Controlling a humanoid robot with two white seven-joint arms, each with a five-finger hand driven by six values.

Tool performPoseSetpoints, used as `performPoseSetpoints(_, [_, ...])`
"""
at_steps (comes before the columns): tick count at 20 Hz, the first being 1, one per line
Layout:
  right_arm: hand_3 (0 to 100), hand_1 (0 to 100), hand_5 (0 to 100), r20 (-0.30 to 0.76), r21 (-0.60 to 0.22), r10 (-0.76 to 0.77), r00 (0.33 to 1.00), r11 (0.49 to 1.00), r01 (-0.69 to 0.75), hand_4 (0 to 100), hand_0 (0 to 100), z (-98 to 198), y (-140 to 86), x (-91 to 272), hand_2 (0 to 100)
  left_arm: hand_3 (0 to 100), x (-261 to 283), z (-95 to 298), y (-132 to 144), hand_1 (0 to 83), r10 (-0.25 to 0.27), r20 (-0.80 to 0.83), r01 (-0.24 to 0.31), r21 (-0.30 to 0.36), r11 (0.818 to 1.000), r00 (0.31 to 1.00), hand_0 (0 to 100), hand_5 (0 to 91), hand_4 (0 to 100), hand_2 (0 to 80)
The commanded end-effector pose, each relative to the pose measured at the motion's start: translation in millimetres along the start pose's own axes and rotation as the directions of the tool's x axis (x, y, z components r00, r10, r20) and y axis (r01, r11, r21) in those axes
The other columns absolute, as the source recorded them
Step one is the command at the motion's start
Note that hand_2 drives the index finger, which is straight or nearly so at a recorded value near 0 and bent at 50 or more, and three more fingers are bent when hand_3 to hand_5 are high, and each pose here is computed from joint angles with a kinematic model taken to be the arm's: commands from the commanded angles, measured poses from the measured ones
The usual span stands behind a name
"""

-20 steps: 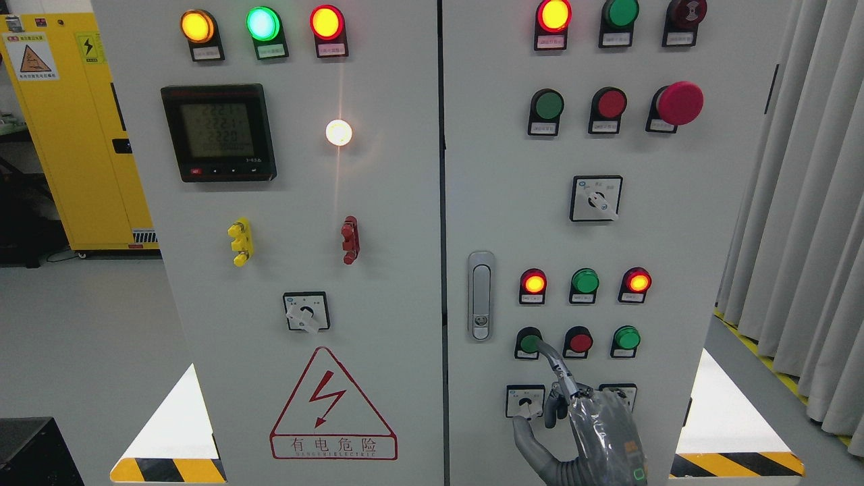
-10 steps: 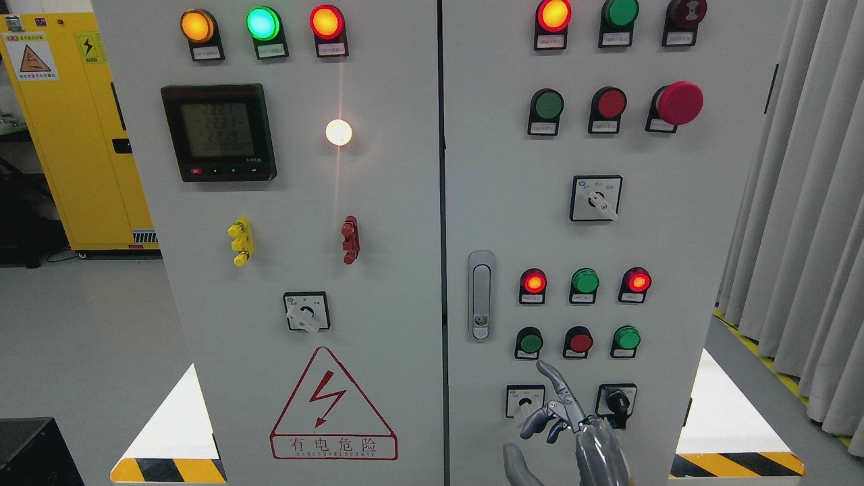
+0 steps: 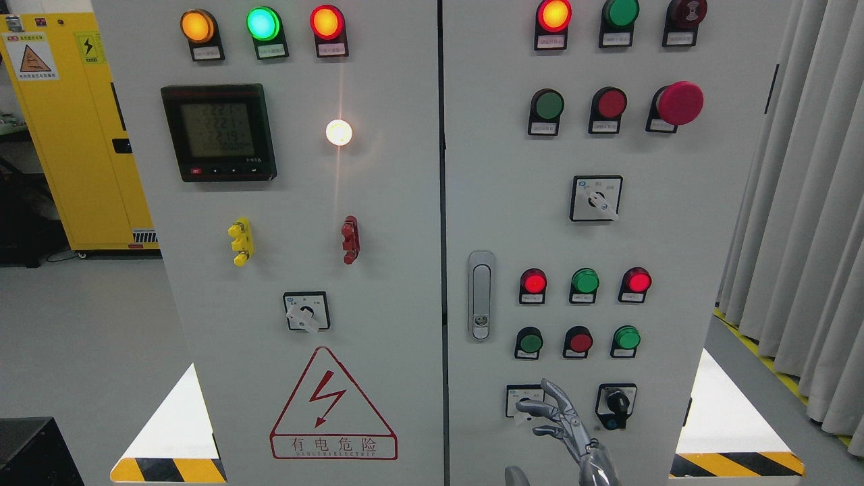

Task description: Press green start button

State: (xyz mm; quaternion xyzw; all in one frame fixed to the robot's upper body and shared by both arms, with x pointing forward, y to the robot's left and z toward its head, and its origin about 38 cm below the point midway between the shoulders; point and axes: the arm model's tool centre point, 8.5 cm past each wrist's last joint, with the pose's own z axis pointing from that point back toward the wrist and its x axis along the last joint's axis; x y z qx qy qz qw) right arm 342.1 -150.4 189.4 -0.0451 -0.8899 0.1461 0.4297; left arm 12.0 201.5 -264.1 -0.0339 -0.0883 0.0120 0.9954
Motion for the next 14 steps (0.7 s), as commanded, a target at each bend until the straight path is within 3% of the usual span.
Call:
performPoseSetpoints(1, [0, 49, 0, 0.028, 0.008, -0.051, 0.998, 0.999, 0.050, 0, 36, -2.1, 7.9, 10.5, 0, 0, 0.0, 0.0, 0.0, 55.6, 0.000, 0.000, 0.000, 0.000, 1.000, 1.000, 12, 0.0, 0, 0.0])
performPoseSetpoints(14, [0, 49, 0, 0.016, 0.012, -0.052, 0.999, 0.999, 0.052, 1, 35, 1.5, 9.2, 8.3, 0, 0, 0.0, 0.0, 0.0, 55.6, 0.000, 0.000, 0.000, 0.000, 1.000, 1.000, 12, 0.0, 0, 0.0])
